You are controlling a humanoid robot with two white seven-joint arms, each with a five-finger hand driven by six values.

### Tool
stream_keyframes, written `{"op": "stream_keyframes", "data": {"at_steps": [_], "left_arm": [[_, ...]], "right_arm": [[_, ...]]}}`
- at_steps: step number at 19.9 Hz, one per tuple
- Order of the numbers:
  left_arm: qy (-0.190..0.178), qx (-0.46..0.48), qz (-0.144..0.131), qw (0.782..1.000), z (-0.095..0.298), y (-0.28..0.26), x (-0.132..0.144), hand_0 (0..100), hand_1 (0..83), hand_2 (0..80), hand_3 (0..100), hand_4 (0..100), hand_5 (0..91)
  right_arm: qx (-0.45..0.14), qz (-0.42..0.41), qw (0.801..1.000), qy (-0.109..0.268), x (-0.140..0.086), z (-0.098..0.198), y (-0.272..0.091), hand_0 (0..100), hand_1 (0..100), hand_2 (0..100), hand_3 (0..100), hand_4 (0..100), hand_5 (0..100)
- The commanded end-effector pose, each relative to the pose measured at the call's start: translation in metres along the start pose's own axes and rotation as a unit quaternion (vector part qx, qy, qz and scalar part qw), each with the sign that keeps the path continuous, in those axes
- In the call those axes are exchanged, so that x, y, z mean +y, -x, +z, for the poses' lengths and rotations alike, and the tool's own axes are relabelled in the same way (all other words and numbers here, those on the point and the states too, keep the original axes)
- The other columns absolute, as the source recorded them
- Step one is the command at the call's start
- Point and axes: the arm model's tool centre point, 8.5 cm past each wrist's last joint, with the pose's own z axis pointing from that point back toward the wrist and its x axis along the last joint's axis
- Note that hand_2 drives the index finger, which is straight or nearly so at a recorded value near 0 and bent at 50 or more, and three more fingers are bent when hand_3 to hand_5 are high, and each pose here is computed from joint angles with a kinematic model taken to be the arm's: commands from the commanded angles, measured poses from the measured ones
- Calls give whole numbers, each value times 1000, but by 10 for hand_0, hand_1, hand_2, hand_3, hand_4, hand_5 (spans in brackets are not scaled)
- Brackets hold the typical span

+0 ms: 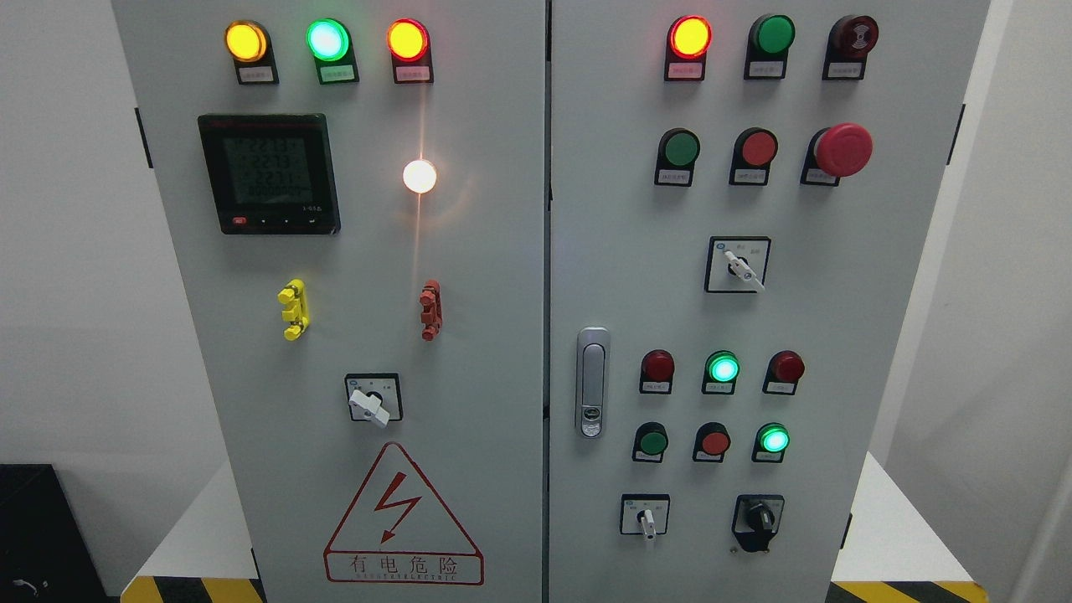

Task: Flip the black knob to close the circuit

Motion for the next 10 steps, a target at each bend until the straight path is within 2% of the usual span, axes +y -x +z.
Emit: {"op": "stream_keyframes", "data": {"at_steps": [1, 10], "left_arm": [[0, -1, 0, 1000, 0, 0, 0, 120, 556, 0, 0, 0, 0], [0, 0, 0, 1000, 0, 0, 0, 120, 556, 0, 0, 0, 0]], "right_arm": [[7, -17, 1000, 3, -1, 1, 4, 0, 52, 0, 0, 0, 0], [3, -15, 1000, -4, 1, 0, 0, 0, 41, 0, 0, 0, 0]]}}
